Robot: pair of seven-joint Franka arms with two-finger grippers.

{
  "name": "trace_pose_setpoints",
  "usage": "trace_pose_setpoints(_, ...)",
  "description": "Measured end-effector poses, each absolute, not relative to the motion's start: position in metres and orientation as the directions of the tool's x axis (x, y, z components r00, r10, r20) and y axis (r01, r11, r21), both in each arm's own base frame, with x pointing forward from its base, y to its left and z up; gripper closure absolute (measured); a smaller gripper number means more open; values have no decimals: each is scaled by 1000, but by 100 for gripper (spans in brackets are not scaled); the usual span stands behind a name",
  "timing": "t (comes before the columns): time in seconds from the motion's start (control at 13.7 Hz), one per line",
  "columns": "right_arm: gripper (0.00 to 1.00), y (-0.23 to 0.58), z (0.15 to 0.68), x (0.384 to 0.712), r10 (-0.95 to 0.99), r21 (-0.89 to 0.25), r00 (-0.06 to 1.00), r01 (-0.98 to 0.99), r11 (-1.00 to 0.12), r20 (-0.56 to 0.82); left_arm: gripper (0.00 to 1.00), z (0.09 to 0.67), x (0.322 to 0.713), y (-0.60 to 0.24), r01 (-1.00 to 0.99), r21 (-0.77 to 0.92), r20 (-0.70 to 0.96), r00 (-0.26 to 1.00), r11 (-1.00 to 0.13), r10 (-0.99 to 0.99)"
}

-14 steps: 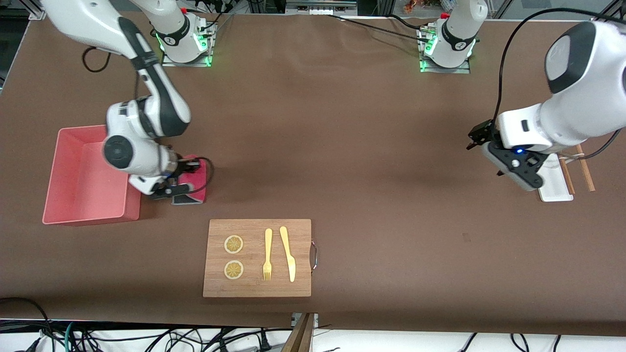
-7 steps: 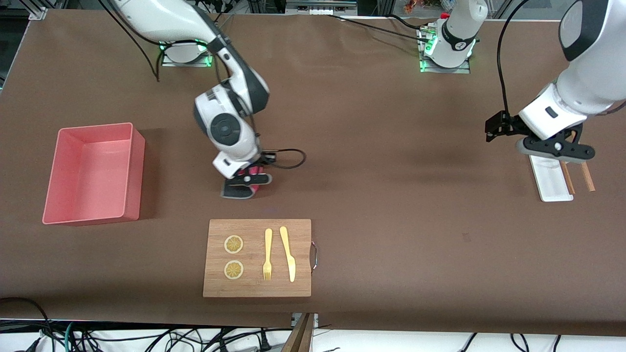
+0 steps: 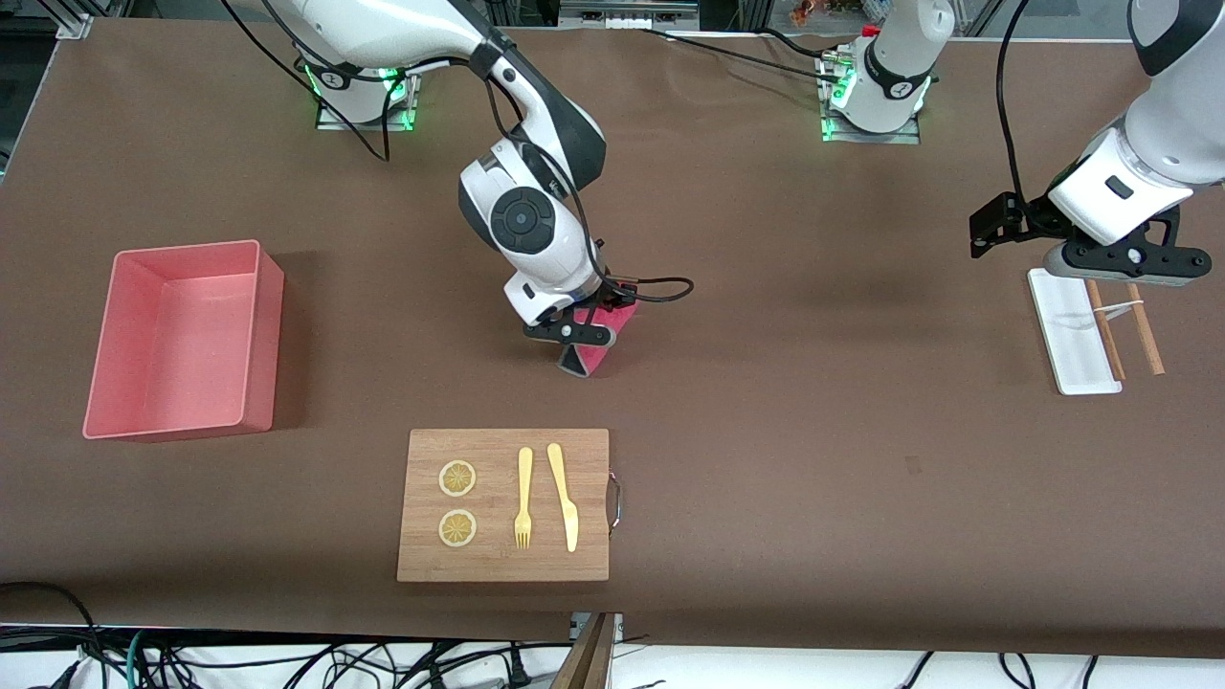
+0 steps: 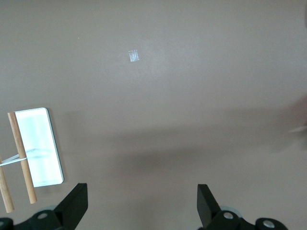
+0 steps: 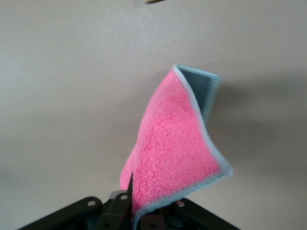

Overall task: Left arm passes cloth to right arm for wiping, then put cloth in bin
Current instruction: 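Wipe the table with the cloth in the right gripper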

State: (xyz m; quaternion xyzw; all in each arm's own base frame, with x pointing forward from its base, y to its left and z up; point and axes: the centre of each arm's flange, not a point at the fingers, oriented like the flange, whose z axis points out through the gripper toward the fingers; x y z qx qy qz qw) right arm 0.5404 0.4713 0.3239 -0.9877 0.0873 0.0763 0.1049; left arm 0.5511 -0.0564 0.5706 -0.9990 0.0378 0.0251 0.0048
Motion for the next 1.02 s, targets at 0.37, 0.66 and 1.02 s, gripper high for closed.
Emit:
trace_pose_setpoints(0.37, 98, 376, 343, 573, -104, -119, 951, -144, -982, -292, 0, 574, 549, -59, -80, -8, -66, 995, -997, -79)
trace_pose_setpoints(0.66, 98, 255, 266, 602, -27, -121, 918, -81, -989, -396, 0, 577, 548, -63, -87, -8, -69, 994, -996, -86)
trace_pose_setpoints(1.02, 98, 102, 237, 630, 154, -156, 905, 99, -983, -397, 0, 574, 546, -59, -81, -9, -93, 992, -997, -80)
